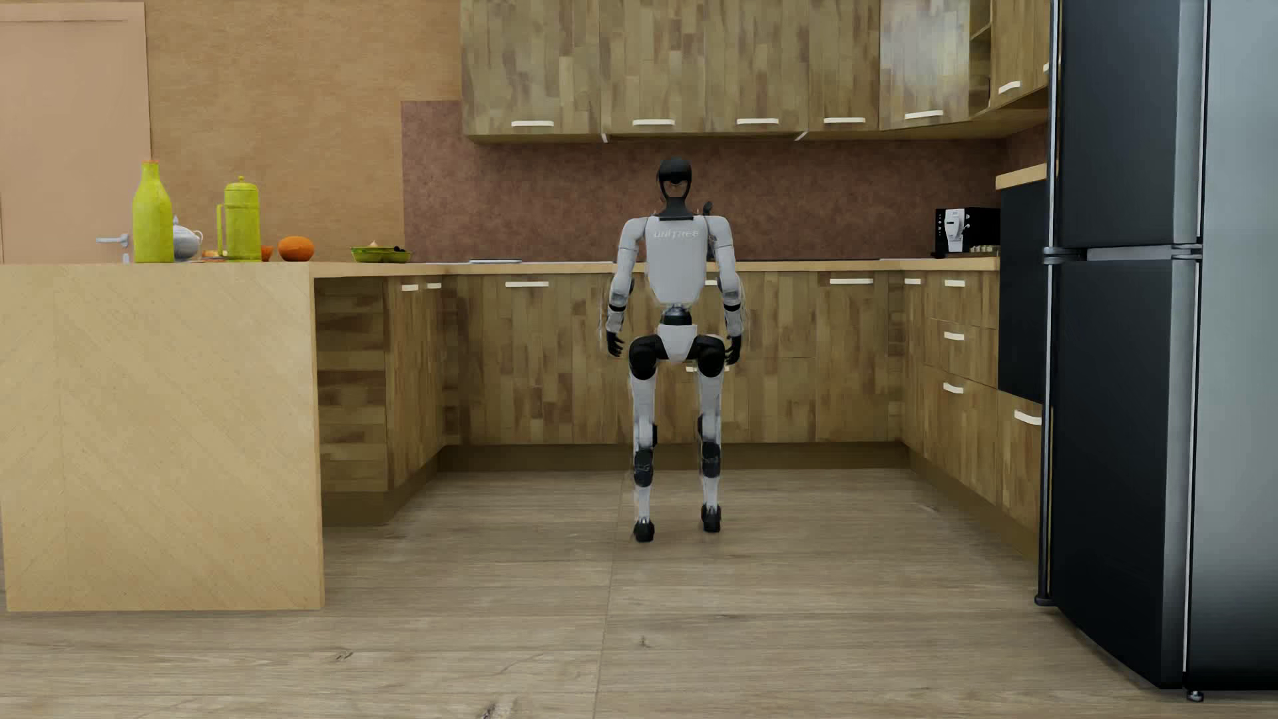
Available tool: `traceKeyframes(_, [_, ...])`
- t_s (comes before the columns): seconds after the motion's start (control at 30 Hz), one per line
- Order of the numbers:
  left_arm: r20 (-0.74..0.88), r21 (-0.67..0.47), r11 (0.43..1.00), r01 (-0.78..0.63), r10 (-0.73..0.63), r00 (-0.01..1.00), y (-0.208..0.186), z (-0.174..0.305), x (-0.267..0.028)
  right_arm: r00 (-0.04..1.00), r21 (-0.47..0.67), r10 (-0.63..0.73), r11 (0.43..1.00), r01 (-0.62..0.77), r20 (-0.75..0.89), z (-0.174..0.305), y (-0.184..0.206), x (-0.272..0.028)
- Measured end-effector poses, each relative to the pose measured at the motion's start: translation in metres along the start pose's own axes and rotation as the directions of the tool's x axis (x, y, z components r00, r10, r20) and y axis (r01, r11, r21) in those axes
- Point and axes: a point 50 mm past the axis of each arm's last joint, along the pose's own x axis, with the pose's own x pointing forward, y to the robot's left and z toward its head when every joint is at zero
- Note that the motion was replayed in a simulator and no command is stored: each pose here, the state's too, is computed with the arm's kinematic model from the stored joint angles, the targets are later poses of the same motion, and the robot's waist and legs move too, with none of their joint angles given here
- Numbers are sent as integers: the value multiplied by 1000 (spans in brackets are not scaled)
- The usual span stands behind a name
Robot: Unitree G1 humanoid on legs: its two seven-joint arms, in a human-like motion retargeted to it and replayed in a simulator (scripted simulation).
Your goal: Pivot left
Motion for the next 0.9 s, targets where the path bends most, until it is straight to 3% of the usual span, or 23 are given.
traceKeyframes(0.1, [-264, -25, 998, 57, -61, 963, -20, -77, -40, 1000, -3, -17, 1000, 17, 17, -10, -14, -8])
traceKeyframes(0.17, [-289, -115, 993, -1, -33, 957, -23, -78, -44, 999, -35, -42, 999, 42, 26, -1, -28, -2])
traceKeyframes(0.27, [-411, -127, 992, -3, -50, 910, -23, -96, -52, 989, -29, -24, 999, 28, 143, 40, -11, 10])
traceKeyframes(0.37, [-420, -43, 999, 19, -35, 907, -8, -94, -49, 999, -77, 13, 997, -9, 48, 20, 2, 5])
traceKeyframes(0.47, [-316, -117, 993, 11, -48, 947, -34, -75, -42, 998, -139, 23, 990, -31, -55, -2, -18, 3])
traceKeyframes(0.63, [-322, -68, 995, 73, -91, 942, -14, -74, -35, 997, -52, 31, 998, -28, 64, 22, 10, 7])
traceKeyframes(0.77, [-289, -69, 996, 61, -78, 954, -26, -64, -29, 998, -110, -61, 992, 62, 17, 8, -17, 2])
traceKeyframes(0.9, [-261, -110, 992, 68, -95, 961, -26, -54, -23, 996, -93, 24, 996, -17, 84, 28, -5, 7])
